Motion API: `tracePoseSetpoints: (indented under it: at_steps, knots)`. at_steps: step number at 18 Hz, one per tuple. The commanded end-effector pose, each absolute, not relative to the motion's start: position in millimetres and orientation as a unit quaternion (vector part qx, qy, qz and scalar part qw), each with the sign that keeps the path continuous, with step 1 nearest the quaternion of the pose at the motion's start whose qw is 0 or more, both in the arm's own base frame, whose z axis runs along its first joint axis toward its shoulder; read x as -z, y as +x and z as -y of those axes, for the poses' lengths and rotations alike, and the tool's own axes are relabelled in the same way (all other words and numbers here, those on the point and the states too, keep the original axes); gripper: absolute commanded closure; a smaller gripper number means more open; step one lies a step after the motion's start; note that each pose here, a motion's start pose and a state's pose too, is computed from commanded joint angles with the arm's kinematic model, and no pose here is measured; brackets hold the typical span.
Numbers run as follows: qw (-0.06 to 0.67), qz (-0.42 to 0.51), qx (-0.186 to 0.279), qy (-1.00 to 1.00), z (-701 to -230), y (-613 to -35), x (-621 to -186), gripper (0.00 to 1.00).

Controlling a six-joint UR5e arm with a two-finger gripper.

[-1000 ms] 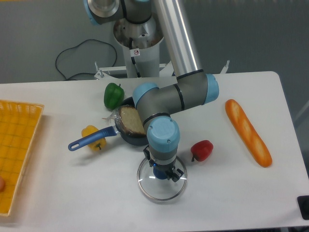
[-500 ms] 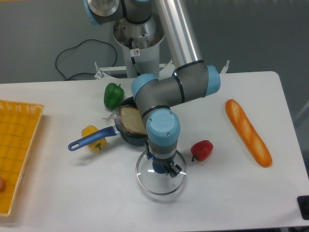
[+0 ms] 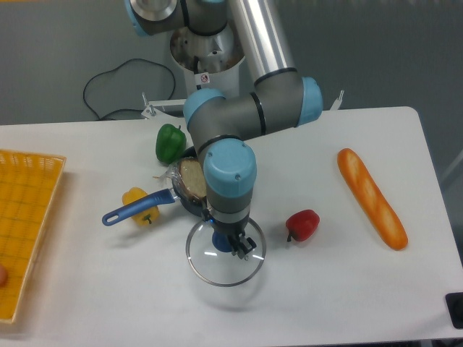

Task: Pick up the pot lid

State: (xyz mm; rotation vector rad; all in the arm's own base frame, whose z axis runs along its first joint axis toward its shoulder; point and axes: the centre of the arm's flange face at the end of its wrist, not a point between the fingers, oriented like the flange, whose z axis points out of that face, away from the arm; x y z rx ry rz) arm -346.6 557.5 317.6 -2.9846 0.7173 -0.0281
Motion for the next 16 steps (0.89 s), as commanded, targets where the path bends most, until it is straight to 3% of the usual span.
tracePoseSetpoints:
  at_steps: [5, 16]
  knots:
    - [0.065, -0.235, 0.01, -0.97, -557, -338, -337, 0.56]
    - [0.074, -0.237, 0.021, -0.968, -556, -329, -336, 0.55]
